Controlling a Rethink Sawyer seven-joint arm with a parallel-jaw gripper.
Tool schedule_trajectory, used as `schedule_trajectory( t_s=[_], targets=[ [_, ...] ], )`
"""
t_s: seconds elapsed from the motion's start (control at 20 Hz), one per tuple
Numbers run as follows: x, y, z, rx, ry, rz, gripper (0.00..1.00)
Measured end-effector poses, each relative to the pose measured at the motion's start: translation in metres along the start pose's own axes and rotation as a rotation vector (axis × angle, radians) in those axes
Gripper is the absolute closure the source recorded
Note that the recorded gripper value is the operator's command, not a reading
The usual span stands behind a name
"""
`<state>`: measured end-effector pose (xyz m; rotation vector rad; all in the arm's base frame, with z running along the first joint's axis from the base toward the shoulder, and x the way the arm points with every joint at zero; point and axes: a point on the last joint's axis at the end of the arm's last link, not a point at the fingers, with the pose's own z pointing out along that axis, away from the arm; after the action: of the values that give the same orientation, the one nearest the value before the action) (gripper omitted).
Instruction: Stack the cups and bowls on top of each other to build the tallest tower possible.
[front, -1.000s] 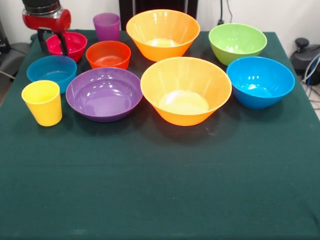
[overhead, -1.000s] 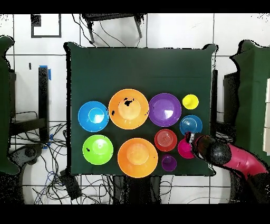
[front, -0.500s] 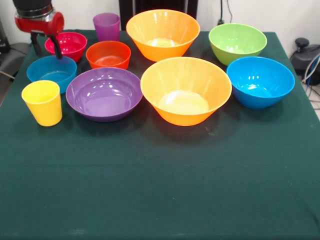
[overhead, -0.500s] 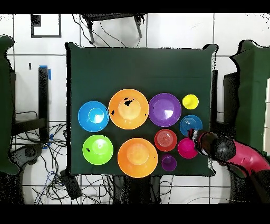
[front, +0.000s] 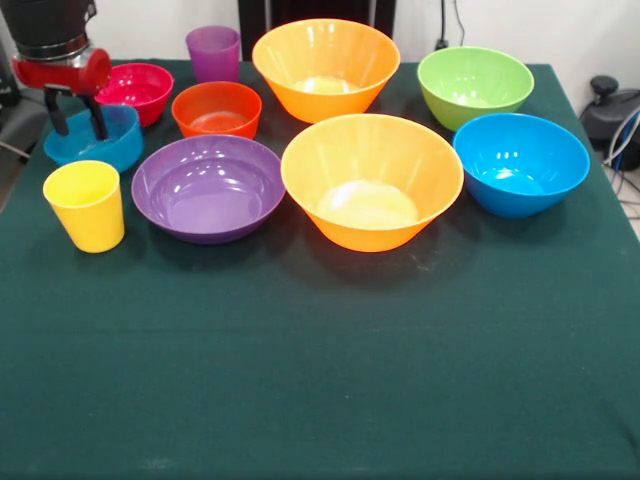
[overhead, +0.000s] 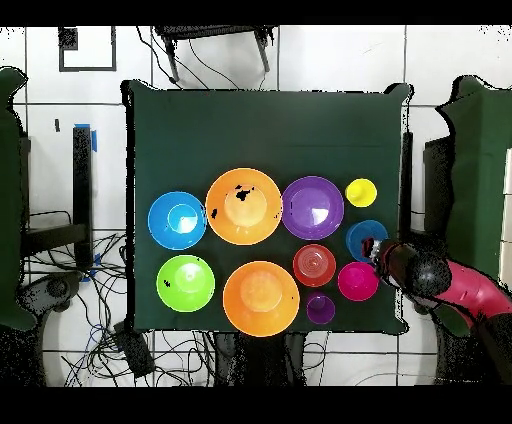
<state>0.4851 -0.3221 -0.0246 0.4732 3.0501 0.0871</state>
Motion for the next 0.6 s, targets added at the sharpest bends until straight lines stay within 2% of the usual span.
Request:
schedule_trajectory(
  t_s=[0.6],
  targets=[
    [0.003,-0.019,0.0,-0.002,-0.022,0.003,0.0]
  ],
)
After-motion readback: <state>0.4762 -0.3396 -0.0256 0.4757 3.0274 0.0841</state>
